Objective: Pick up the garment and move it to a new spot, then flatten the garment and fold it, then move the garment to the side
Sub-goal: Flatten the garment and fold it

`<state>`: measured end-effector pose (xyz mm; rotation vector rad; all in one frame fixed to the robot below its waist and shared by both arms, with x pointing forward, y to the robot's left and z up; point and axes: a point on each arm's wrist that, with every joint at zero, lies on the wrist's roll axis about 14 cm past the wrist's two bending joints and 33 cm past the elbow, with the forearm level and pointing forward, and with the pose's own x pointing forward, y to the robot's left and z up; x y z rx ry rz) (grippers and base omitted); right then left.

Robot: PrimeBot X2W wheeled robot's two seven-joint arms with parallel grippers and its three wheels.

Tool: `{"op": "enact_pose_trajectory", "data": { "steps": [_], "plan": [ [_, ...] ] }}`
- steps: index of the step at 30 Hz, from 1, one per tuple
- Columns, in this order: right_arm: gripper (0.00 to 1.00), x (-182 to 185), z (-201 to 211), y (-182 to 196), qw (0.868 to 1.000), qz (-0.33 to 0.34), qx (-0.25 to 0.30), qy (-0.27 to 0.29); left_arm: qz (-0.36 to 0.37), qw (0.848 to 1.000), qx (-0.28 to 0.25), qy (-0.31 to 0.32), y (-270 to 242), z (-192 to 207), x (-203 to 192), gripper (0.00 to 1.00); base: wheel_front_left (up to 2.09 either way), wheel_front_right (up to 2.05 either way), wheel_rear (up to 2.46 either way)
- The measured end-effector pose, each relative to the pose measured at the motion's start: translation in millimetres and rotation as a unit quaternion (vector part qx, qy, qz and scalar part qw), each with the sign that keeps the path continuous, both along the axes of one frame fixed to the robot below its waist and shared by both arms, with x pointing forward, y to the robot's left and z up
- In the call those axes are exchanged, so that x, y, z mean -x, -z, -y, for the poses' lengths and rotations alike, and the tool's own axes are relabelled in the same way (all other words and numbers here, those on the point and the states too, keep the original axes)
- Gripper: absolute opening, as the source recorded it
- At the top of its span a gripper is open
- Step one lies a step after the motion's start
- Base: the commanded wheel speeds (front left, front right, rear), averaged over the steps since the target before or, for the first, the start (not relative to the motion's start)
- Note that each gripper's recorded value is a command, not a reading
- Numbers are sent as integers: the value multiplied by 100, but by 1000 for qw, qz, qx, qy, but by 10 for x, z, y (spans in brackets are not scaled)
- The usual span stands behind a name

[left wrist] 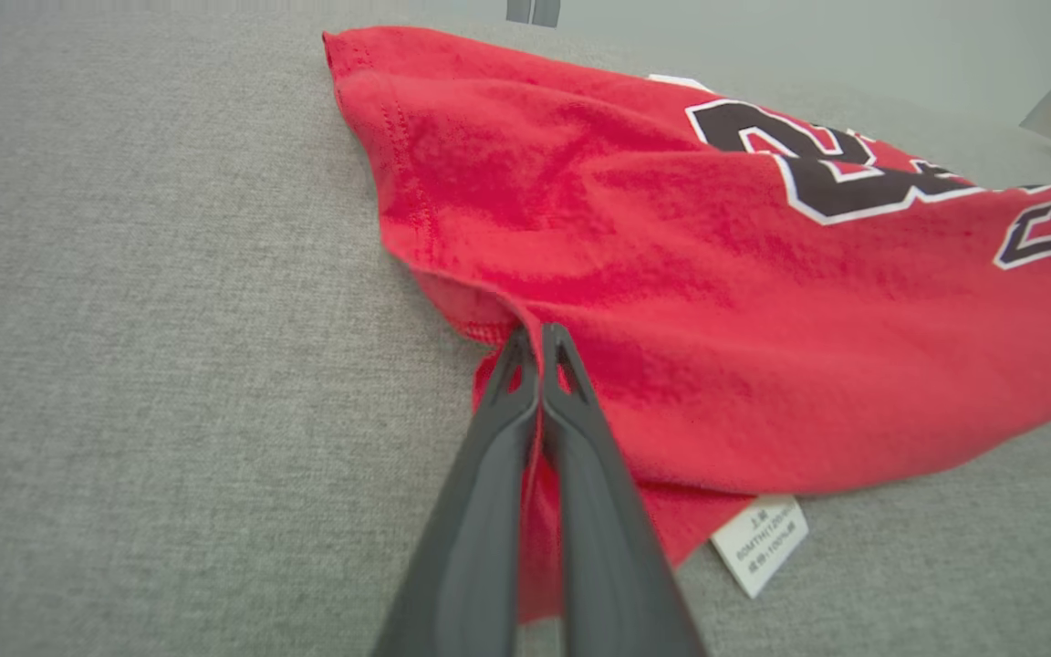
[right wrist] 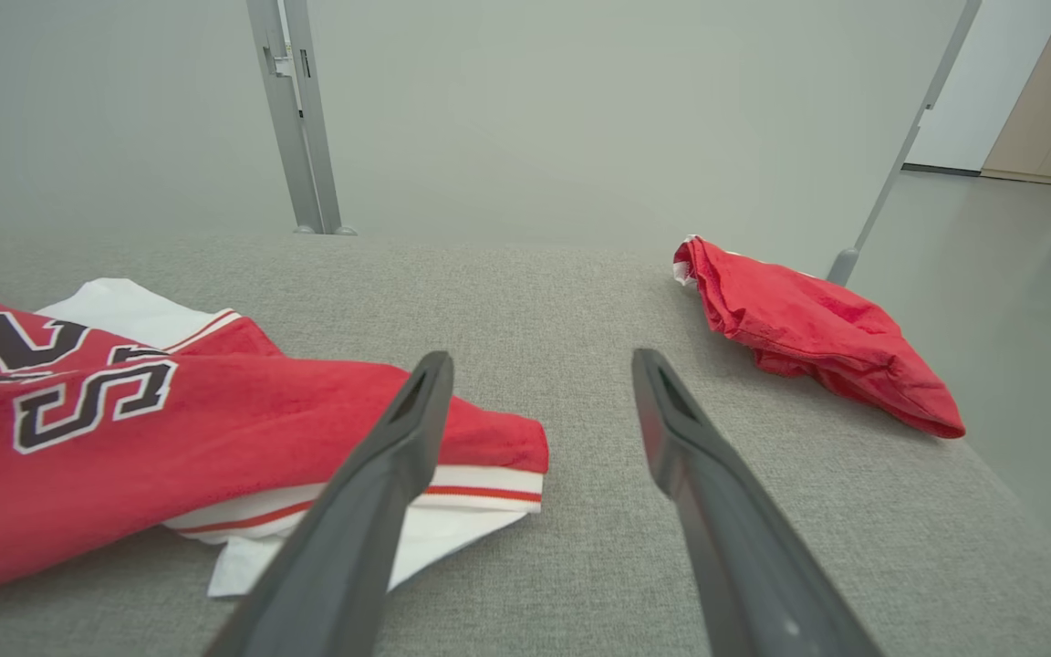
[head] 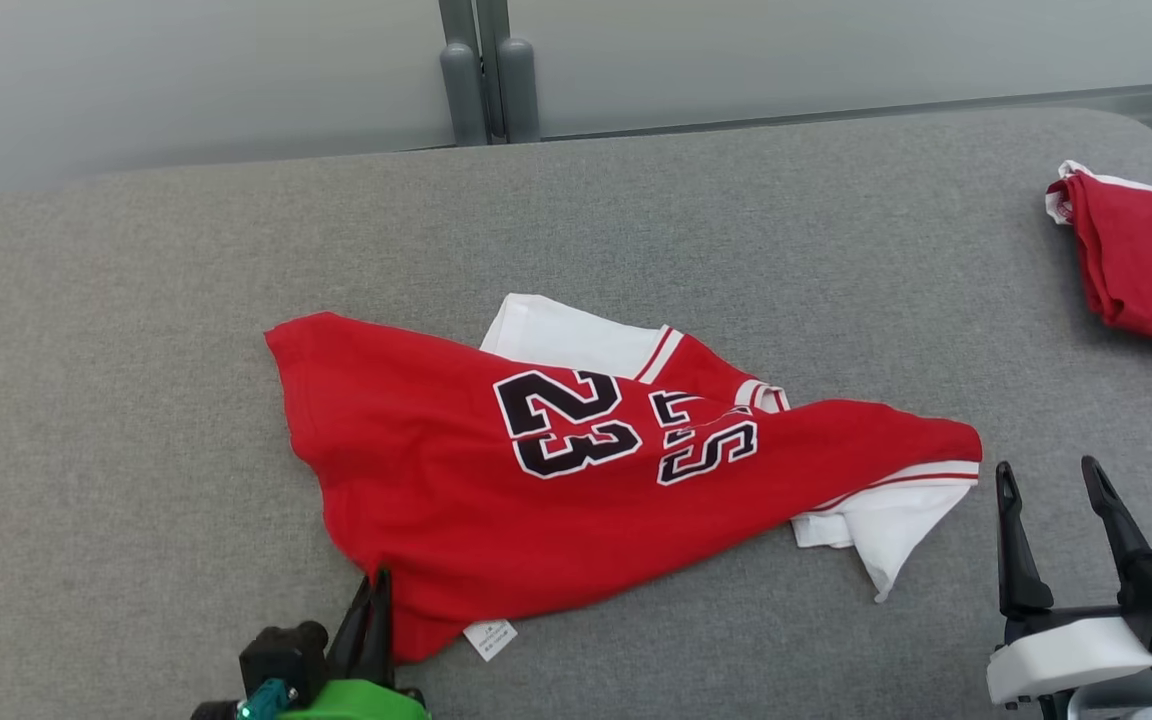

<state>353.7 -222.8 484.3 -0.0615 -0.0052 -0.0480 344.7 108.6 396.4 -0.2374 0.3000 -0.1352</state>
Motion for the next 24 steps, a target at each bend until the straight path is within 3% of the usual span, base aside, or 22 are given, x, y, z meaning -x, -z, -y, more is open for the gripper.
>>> {"op": "enact_pose_trajectory", "data": {
  "steps": [5,10,11,13,14,22,24],
  "plan": [
    [100,-97,-54,16,1000,-1,-1,-8,49,999,8,7,-275,32,-418,0,0,0,0],
    [100,-71,-37,59,1000,-8,-2,-4,-14,999,-22,23,40,-24,-476,0,0,0,0],
    [100,-59,-16,63,1000,-9,-3,-1,-21,999,-26,23,83,-46,-472,10,0,0,0],
    [100,-22,70,73,1000,-12,-1,13,-27,999,-33,7,139,-139,-497,90,0,0,0],
    [100,-6,100,80,1000,-13,-1,17,-26,999,-35,1,147,-177,-511,100,0,0,0],
    [100,77,147,96,1000,-16,-2,25,-20,998,-2,-56,116,-450,-349,100,0,0,0],
    [100,78,158,20,1000,-4,0,26,17,996,5,-85,-102,-591,-326,100,0,0,0]
  ]
}}
